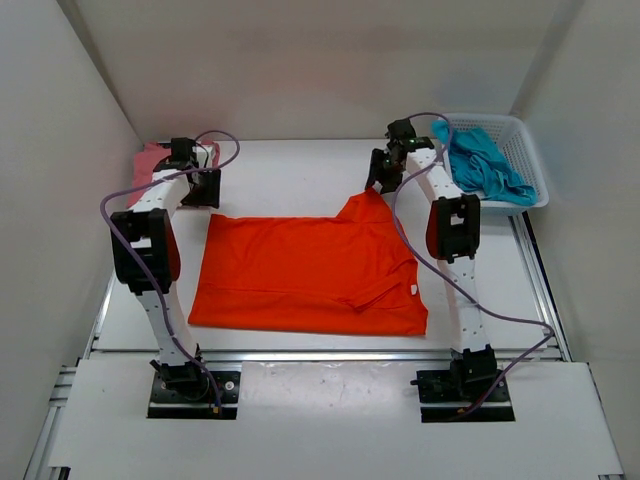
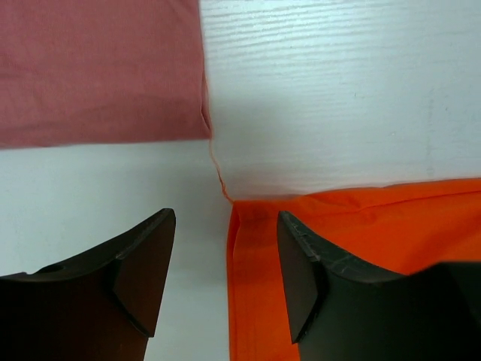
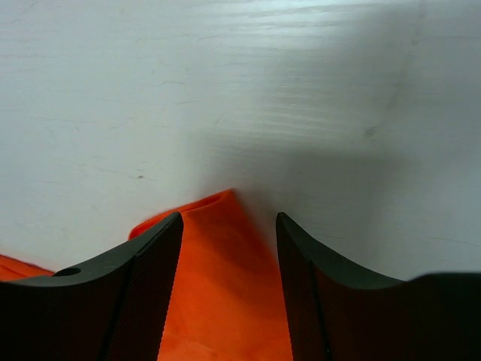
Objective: Fold and stack the t-shirts
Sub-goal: Grap the side of the flattened tshirt furthest away from the robot with both arms, then fold the other side of the tshirt into a rectangle
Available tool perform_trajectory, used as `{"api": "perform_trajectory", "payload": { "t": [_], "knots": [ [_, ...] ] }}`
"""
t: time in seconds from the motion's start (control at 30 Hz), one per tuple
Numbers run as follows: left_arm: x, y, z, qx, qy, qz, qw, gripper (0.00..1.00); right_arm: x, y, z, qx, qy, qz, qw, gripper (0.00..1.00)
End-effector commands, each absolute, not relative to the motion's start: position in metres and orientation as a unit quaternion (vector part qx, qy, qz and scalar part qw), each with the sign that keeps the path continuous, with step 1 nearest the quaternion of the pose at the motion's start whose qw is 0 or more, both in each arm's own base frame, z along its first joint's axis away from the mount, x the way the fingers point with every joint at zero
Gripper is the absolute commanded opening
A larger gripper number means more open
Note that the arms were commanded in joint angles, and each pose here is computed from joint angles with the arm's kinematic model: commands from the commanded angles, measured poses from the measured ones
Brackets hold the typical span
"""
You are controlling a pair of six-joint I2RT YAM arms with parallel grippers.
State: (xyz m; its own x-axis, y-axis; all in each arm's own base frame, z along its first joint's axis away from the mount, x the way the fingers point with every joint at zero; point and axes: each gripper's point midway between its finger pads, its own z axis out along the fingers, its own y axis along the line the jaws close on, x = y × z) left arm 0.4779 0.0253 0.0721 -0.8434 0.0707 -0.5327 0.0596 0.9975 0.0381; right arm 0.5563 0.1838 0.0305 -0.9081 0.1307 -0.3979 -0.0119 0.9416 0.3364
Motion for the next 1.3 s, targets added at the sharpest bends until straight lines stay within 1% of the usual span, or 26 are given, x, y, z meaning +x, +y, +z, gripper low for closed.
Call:
{"api": "perform_trajectory", "payload": {
  "t": [0.0,0.03,0.1,0.13,0.17,0.2,0.23,0.4,0.47,0.63,0.77,0.83,0.9,0.93,0.97,1.0,1.07,1.13,1.2,1.23,1.27],
  "knots": [
    [0.495,0.018,0.078,0.026,0.952,-0.010,0.305,0.67,0.542,0.208,0.014,0.008,0.966,0.181,0.185,0.58],
    [0.496,0.016,0.076,0.024,0.953,-0.013,0.303,0.67,0.540,0.206,0.013,0.006,0.967,0.178,0.182,0.58],
    [0.496,0.014,0.070,0.026,0.954,-0.015,0.299,0.68,0.536,0.209,0.010,0.008,0.968,0.183,0.173,0.52],
    [0.497,0.011,0.069,0.027,0.954,-0.014,0.299,0.68,0.534,0.206,0.003,0.007,0.969,0.180,0.166,0.38],
    [0.497,0.013,0.069,0.031,0.954,-0.007,0.299,0.69,0.534,0.205,0.011,0.012,0.969,0.183,0.168,0.19],
    [0.497,0.011,0.064,0.032,0.955,-0.006,0.295,0.68,0.534,0.203,0.010,0.012,0.969,0.180,0.168,0.11],
    [0.498,0.009,0.063,0.034,0.955,-0.001,0.295,0.69,0.534,0.202,0.007,0.016,0.969,0.182,0.165,0.00],
    [0.497,0.006,0.059,0.045,0.959,0.000,0.281,0.67,0.533,0.201,0.030,0.009,0.966,0.189,0.177,0.00],
    [0.488,0.005,0.056,0.049,0.962,0.000,0.268,0.65,0.526,0.199,0.032,0.012,0.968,0.187,0.169,0.00],
    [0.470,0.009,0.049,0.051,0.966,0.006,0.252,0.60,0.523,0.199,0.056,0.004,0.964,0.191,0.183,0.00],
    [0.464,0.009,0.037,0.056,0.971,0.008,0.234,0.50,0.525,0.198,0.066,0.008,0.962,0.196,0.191,0.00],
    [0.465,0.007,0.036,0.056,0.971,0.007,0.231,0.41,0.527,0.197,0.072,0.006,0.960,0.201,0.196,0.00],
    [0.467,0.008,0.034,0.050,0.972,0.003,0.229,0.20,0.526,0.195,0.078,0.006,0.959,0.203,0.200,0.00],
    [0.467,0.007,0.036,0.052,0.972,0.003,0.230,0.16,0.524,0.195,0.081,0.008,0.959,0.203,0.198,0.00],
    [0.468,0.007,0.041,0.057,0.971,0.007,0.234,0.09,0.519,0.196,0.084,0.001,0.959,0.202,0.196,0.01],
    [0.467,0.009,0.049,0.057,0.969,0.009,0.240,0.04,0.515,0.189,0.088,0.005,0.961,0.196,0.195,0.00],
    [0.464,0.015,0.060,0.065,0.965,0.021,0.252,0.00,0.499,0.185,0.096,0.003,0.964,0.193,0.183,0.00],
    [0.455,0.014,0.083,0.086,0.957,0.028,0.275,0.00,0.479,0.181,0.103,0.005,0.967,0.193,0.168,0.00],
    [0.444,0.014,0.092,0.106,0.951,0.035,0.289,0.00,0.447,0.179,0.112,0.001,0.967,0.202,0.153,0.00],
    [0.430,0.019,0.082,0.114,0.954,0.048,0.273,0.00,0.436,0.181,0.112,-0.005,0.968,0.203,0.146,0.00],
    [0.428,0.022,0.097,0.115,0.948,0.058,0.292,0.00,0.420,0.182,0.116,-0.010,0.967,0.209,0.145,0.00]
  ]
}}
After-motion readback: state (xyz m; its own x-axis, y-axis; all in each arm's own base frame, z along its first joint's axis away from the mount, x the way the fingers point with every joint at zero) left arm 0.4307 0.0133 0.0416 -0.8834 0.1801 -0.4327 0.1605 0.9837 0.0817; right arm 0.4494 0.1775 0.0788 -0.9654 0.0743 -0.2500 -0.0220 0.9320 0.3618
